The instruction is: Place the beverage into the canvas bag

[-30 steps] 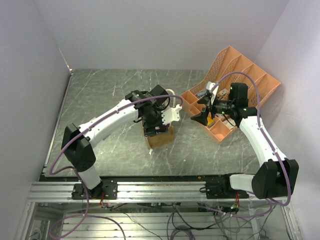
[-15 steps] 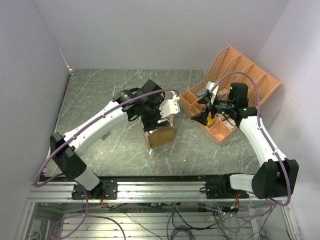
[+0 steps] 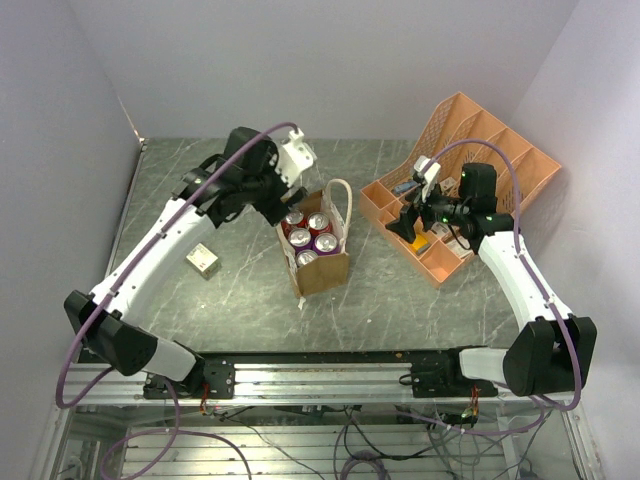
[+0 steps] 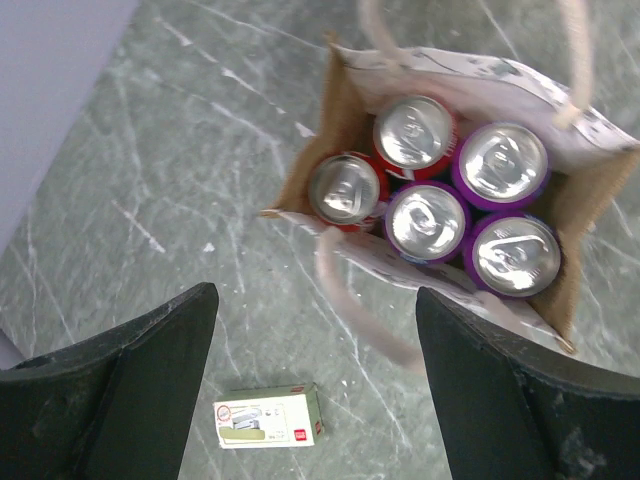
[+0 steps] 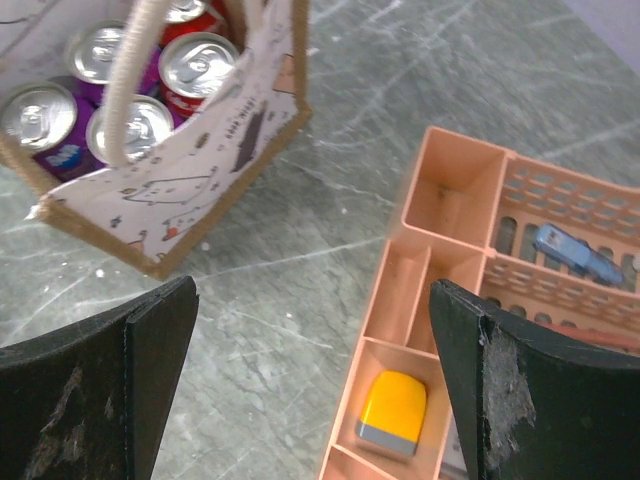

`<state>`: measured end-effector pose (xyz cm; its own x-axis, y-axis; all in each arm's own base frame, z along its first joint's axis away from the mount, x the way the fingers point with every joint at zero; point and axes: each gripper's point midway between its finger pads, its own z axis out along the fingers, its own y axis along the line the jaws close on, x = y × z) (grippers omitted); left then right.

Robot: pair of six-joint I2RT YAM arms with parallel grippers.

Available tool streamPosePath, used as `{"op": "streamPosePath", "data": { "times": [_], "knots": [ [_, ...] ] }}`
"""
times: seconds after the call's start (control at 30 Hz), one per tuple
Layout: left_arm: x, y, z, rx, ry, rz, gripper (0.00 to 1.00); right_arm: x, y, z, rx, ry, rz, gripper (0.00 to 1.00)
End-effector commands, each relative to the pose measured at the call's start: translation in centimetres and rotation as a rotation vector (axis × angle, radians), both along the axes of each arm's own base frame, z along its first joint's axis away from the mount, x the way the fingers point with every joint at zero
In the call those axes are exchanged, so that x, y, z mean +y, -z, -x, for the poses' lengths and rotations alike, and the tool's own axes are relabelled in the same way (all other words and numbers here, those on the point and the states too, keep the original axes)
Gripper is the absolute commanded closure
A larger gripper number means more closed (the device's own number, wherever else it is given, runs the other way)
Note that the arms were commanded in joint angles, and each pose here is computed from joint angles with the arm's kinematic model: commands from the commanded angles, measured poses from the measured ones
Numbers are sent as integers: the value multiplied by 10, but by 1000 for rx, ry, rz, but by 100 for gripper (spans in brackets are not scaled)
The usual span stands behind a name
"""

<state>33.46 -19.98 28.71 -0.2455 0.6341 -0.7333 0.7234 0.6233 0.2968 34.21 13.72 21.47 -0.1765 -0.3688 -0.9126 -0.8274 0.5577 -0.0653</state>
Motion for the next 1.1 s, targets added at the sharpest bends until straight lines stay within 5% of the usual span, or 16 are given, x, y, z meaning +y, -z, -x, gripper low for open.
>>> {"op": "streamPosePath", "data": {
  "times": [0.0,0.43,0.7,1.07],
  "knots": [
    [27,-22,-18,-67,-156,120,9,-17,-2,-22,-10,133,23,0],
    [117,-33,-34,-125,-456,315,3,-43,-7,-37,-3,282,17,0],
    [176,-42,-22,-258,-692,410,3,-93,-23,-59,-27,598,73,0],
    [204,-38,0,-406,-739,318,3,-125,-96,-64,-91,877,-27,0]
  ]
}}
